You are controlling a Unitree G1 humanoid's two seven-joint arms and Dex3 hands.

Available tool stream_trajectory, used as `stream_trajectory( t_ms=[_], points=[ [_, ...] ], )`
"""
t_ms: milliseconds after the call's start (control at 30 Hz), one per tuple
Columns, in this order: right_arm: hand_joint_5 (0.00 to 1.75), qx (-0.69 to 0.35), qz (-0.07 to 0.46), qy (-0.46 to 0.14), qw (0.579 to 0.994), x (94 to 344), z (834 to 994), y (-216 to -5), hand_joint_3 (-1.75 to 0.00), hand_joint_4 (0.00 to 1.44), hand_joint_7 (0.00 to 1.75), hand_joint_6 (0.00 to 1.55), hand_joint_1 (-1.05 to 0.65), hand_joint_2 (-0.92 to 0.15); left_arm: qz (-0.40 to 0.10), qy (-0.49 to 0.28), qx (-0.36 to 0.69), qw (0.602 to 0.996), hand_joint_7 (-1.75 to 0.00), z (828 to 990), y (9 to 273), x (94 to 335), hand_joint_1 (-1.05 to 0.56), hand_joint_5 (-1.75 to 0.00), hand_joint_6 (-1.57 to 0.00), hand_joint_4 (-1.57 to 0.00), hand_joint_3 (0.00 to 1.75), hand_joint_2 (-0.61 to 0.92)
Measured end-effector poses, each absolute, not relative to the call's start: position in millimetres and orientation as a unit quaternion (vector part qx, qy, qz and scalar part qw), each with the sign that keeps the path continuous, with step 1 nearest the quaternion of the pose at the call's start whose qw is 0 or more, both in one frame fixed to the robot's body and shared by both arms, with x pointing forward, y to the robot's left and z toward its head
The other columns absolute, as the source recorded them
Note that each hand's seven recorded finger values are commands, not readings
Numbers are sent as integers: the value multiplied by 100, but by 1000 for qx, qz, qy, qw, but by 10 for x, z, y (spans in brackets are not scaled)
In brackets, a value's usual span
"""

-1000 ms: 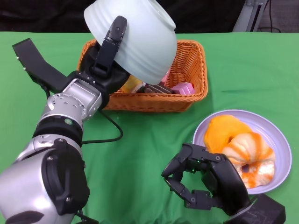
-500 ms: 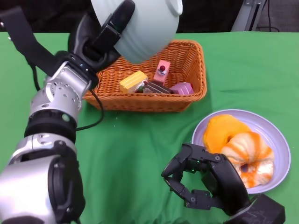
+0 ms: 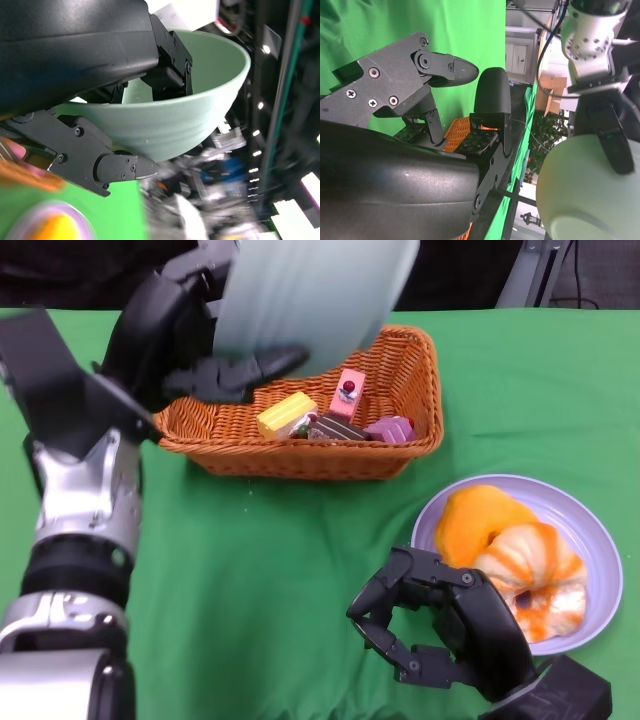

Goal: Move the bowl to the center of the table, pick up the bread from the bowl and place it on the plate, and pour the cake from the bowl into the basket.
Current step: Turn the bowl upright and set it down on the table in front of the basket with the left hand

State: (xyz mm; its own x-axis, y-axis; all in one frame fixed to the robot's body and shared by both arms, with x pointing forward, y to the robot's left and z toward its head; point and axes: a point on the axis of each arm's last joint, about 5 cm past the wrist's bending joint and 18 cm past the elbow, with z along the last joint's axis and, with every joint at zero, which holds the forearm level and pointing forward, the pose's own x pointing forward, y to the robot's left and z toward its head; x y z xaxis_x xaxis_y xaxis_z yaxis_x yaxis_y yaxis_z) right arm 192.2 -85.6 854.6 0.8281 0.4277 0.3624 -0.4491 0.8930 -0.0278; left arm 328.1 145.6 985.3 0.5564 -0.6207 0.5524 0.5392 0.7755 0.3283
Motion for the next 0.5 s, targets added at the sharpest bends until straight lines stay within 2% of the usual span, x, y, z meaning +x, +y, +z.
stream_trajectory(
  t_ms=[133,233,333,500],
  points=[
    [161,29,225,-186,956,1929,8550,-872,-77,73,126,69,-23,-59,-296,-392,132,861,-148,9796,1557,3177,-9,-169,-67,-73,73,83],
    [162,27,225,-188,956,1940,8554,-888,-80,73,127,69,-24,-58,-273,-412,166,853,-153,9714,1622,3105,-9,-174,-68,-71,105,65],
    [163,24,224,-191,955,1962,8570,-896,-80,73,127,69,-23,-58,-255,-423,184,850,-157,9635,1659,3048,-7,-175,-68,-70,124,54],
    [163,24,223,-196,955,1986,8589,-896,-73,72,126,69,-24,-62,-227,-453,216,835,-152,9547,1741,2941,-4,-173,-72,-69,139,39]
  ],
)
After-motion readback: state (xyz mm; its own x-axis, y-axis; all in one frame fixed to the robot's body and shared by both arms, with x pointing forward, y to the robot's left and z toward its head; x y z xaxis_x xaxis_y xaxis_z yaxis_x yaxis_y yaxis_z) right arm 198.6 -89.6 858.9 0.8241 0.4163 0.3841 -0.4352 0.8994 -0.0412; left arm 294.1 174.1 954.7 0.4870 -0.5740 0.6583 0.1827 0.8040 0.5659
